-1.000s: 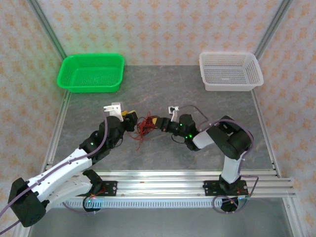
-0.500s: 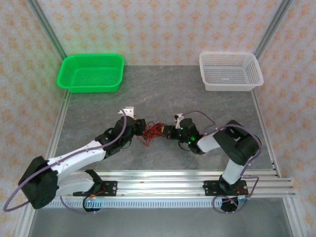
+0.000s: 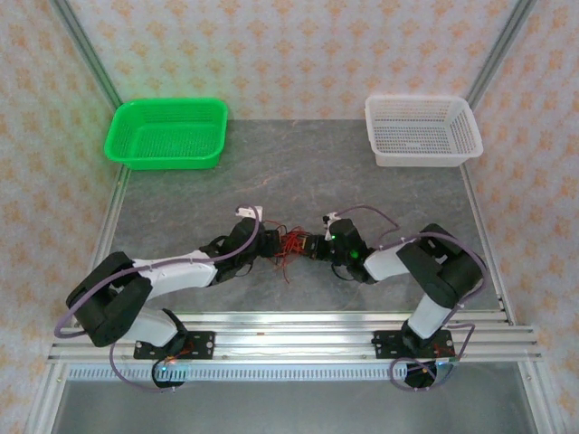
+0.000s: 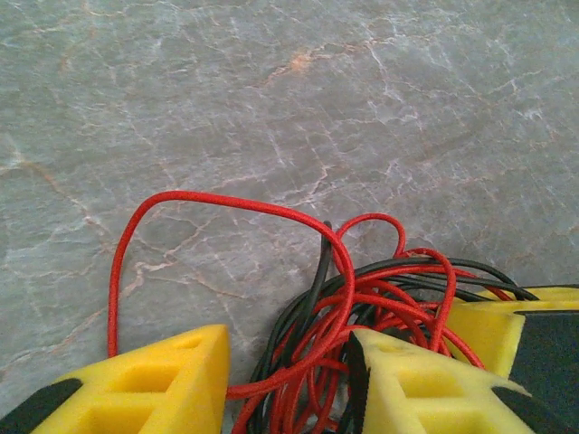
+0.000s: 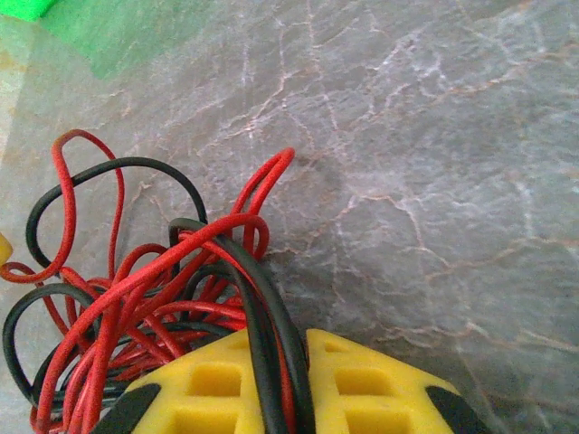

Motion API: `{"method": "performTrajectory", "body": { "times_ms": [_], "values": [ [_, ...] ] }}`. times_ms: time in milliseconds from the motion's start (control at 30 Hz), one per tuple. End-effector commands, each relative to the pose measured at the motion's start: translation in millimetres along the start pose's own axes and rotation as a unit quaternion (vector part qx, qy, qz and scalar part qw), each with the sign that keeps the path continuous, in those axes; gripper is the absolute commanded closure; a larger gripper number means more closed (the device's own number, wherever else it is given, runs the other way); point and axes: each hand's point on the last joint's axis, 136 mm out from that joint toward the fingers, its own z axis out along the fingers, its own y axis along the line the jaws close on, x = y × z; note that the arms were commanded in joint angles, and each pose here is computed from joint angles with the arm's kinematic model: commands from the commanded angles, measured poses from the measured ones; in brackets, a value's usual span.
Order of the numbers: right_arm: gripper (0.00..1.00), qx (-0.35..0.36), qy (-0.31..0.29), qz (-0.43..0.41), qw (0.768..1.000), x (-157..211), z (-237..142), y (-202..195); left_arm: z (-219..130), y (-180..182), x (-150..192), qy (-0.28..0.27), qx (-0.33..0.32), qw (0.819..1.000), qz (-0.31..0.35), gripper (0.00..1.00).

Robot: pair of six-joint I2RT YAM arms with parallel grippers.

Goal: Untangle the cables

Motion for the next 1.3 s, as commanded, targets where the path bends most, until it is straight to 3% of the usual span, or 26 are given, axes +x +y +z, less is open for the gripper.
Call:
{"method": "performTrajectory", "body": {
  "times_ms": [0,367,567,933,1067,1267],
  "values": [
    [1.0,0.104,0.044,-0.002,0.994,27,-10,-46,7,-8,11,0.018,0.018,1.0,0.002,0.61],
    [1.0,0.135,0.058,0.002,0.989,31,-8,-54,24,-13,53,0.088,0.019,0.996,0.028,0.63],
    [0.94,0.153,0.062,0.004,0.986,28,-10,-55,22,-5,71,0.117,-0.004,0.992,0.04,0.6],
    [0.54,0.19,0.04,0.014,0.981,5,-35,-46,25,49,93,0.137,-0.142,0.979,0.041,0.58],
    [0.45,0.198,0.013,0.012,0.98,-12,-57,-36,26,57,95,0.135,-0.163,0.977,0.038,0.58],
    [0.39,0.201,-0.005,0.019,0.979,-24,-86,-23,25,60,93,0.127,-0.174,0.976,0.032,0.58]
  ]
}}
